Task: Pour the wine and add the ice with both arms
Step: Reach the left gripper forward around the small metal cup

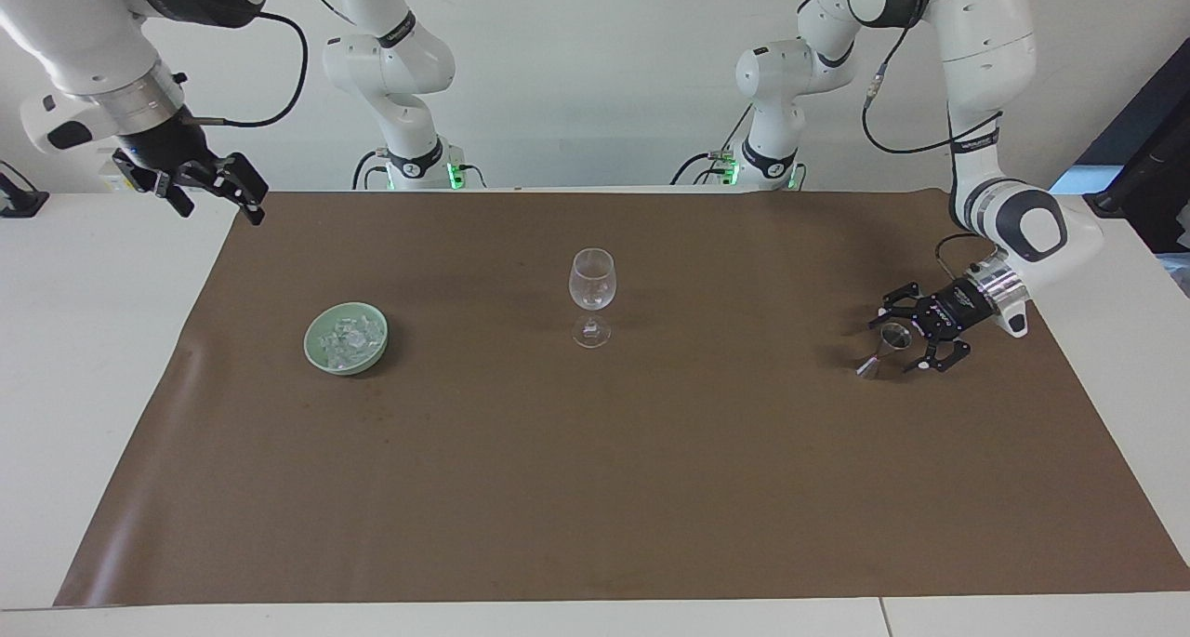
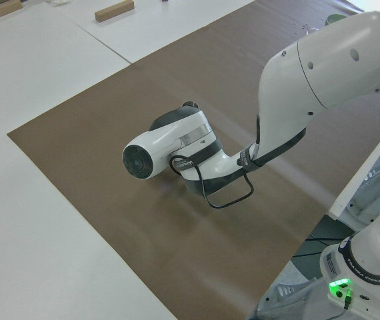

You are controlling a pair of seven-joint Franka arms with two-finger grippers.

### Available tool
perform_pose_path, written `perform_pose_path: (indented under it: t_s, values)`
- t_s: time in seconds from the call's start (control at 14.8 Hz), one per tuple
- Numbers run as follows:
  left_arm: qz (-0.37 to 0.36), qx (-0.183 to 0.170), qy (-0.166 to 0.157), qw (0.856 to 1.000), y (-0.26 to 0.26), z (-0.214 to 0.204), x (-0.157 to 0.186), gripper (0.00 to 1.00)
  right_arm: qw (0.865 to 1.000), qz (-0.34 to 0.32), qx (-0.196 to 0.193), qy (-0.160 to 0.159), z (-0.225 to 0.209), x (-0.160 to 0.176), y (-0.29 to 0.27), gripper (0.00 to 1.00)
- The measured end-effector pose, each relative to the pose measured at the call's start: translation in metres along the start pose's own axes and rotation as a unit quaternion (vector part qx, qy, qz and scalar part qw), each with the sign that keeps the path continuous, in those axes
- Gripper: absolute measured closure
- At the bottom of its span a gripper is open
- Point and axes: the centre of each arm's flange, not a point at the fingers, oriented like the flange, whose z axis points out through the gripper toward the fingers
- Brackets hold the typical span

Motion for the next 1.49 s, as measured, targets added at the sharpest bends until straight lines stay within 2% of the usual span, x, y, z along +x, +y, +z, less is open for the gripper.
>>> perform_pose_path:
  t_s: [0.68,0.88,0.95,1.15,1.22,1.29,1.35,1.49]
  values:
    - [0.024,-0.008,-0.011,1.000,-0.002,0.007,-0.003,0.00,1.000,0.000,0.000,0.000,0.000,0.000,0.000,0.00]
    - [0.026,-0.009,-0.008,1.000,-0.001,0.011,-0.005,0.08,1.000,0.000,0.000,0.000,0.000,0.000,0.000,0.00]
    - [0.026,-0.009,-0.006,1.000,-0.001,0.012,-0.005,0.15,1.000,0.000,0.000,0.000,0.000,0.000,0.000,0.00]
    - [0.027,-0.011,-0.003,1.000,-0.001,0.013,-0.005,0.17,1.000,0.000,0.000,0.000,0.000,0.000,0.000,0.00]
    - [0.026,-0.012,-0.002,1.000,-0.001,0.012,-0.005,0.23,1.000,0.000,0.000,0.000,0.000,0.000,0.000,0.00]
    - [0.026,-0.013,-0.001,1.000,-0.001,0.012,-0.005,0.23,1.000,0.000,0.000,0.000,0.000,0.000,0.000,0.00]
    - [0.026,-0.013,-0.001,1.000,-0.001,0.012,-0.004,0.32,1.000,0.000,0.000,0.000,0.000,0.000,0.000,0.00]
    - [0.026,-0.013,-0.001,1.000,-0.001,0.012,-0.004,0.56,1.000,0.000,0.000,0.000,0.000,0.000,0.000,0.00]
